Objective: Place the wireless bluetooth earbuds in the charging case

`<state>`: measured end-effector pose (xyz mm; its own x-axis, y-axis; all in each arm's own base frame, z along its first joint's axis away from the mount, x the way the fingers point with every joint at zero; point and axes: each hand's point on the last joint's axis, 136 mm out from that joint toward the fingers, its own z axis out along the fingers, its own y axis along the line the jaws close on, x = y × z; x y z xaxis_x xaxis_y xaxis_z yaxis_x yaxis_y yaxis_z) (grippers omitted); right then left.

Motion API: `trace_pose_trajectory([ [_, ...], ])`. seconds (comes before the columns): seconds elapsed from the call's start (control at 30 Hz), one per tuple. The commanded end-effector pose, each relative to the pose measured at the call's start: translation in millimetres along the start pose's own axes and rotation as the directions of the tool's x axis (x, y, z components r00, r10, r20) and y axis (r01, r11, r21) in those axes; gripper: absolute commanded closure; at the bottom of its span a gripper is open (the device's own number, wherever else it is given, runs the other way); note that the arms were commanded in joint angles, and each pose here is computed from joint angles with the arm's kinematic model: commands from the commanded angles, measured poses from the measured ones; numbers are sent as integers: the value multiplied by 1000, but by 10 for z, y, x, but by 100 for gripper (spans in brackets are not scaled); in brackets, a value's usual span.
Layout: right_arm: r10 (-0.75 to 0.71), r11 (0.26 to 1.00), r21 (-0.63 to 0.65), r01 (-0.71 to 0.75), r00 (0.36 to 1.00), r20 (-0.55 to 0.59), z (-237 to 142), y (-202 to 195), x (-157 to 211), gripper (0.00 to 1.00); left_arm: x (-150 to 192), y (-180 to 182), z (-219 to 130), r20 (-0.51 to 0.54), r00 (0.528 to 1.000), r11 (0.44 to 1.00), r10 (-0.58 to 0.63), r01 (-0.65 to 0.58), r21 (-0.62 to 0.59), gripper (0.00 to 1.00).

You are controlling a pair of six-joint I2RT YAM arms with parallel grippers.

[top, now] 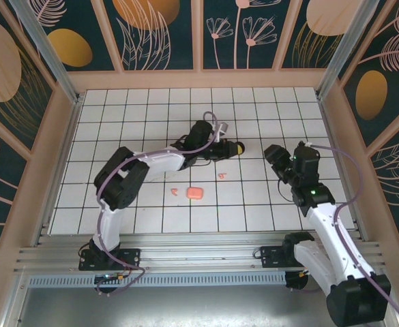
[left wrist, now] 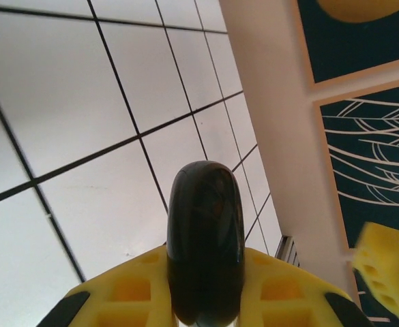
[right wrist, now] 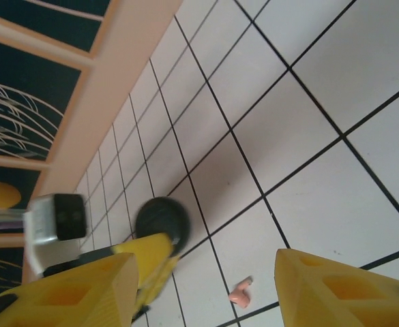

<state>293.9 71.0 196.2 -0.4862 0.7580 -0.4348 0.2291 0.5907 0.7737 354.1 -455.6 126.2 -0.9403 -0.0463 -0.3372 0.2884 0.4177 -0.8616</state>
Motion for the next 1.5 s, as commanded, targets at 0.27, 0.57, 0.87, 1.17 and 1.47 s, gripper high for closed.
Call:
trace_pose_trajectory([
  [0.27,2,999,45,-1,1000,-23,-28,-85,-61,45,161,314,505,-95,991,987,-98,85,-139,87],
  [0.57,-39,998,48,44,995,-93,110,108,-124,46,276,496,623,-134,983,979,-123,98,-180,85],
  [0.87,-41,992,111,56,990,-134,241,-28,-83,48,416,661,669,-182,972,965,-146,99,-245,84],
  [1.17,-52,990,121,72,985,-165,394,10,-113,48,412,722,689,-202,969,954,-143,80,-289,78],
  [1.47,-62,989,120,82,984,-164,407,55,-155,49,460,829,645,-214,966,940,-142,64,-335,65],
])
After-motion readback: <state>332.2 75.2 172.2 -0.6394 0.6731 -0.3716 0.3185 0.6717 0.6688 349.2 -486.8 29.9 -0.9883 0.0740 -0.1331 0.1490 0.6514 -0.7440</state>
